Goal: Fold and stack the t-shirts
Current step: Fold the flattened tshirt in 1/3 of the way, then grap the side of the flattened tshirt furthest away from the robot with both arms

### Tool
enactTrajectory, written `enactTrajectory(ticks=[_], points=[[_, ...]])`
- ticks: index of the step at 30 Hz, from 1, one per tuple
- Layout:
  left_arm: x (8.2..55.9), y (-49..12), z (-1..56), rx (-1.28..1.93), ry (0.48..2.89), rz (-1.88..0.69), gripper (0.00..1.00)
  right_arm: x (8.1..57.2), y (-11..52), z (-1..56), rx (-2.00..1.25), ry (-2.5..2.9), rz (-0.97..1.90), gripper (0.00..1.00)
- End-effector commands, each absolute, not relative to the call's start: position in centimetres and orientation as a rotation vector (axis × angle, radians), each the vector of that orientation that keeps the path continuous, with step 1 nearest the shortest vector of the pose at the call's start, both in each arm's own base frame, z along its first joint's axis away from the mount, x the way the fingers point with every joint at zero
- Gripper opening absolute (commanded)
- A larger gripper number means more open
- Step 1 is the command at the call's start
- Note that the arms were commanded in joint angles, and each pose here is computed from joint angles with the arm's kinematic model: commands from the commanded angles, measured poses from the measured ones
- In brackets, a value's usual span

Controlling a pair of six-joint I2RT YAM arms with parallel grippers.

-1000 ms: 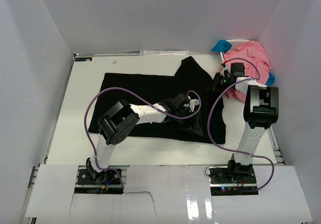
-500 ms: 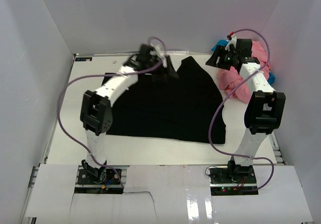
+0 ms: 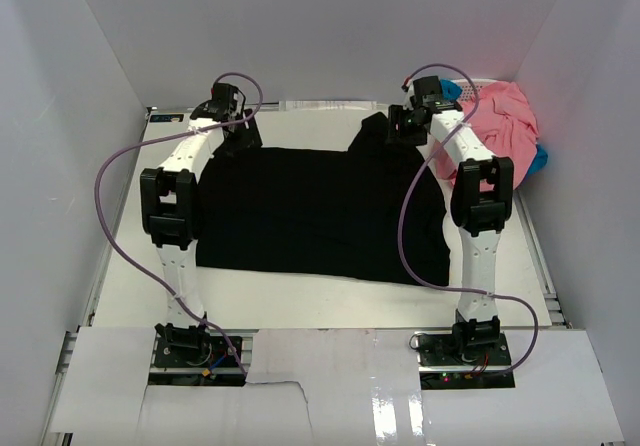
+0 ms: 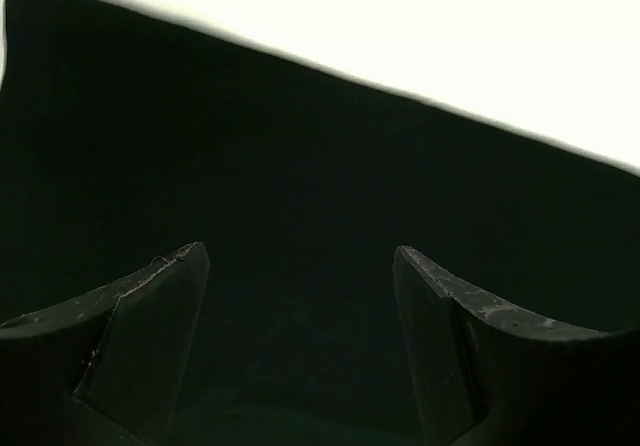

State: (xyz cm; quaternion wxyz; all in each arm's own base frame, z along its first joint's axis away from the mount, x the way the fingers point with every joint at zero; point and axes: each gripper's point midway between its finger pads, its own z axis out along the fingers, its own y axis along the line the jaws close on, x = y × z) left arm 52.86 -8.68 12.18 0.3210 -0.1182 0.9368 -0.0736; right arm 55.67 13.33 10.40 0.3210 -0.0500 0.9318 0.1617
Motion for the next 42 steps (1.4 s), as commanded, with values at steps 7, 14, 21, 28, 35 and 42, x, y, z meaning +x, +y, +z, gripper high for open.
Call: enactTrajectory(ticks=[7, 14, 21, 28, 35, 42], points=[[52.7, -5.4, 10.5, -0.265, 2.475, 0.045, 0.85, 53.0, 13.0, 7.8, -0.166, 2.556, 0.196, 0.66], [52.8, -3.8, 6.7, -0.282, 2.523, 0.179, 0.84, 51.2, 11.6, 5.0, -0.158, 2.635, 0.027, 0.66], [52.9, -1.9, 3.7, -0.291, 2.553, 0.337, 0.84, 49.4, 11.7, 2.5, -0.169, 2.708, 0.046, 0.65], [50.9, -0.1, 1.1, -0.334, 2.605, 0.491, 0.84, 45.6, 10.9, 0.4, -0.144, 2.803, 0.022, 0.64], [44.5, 1.3, -0.6, -0.444, 2.726, 0.552, 0.84, 39.4, 10.8, -0.5, -0.074, 2.865, 0.009, 0.63], [37.7, 3.1, -0.5, -0.494, 2.773, 0.647, 0.84, 34.7, 10.5, -1.0, -0.094, 2.900, -0.019, 0.63]])
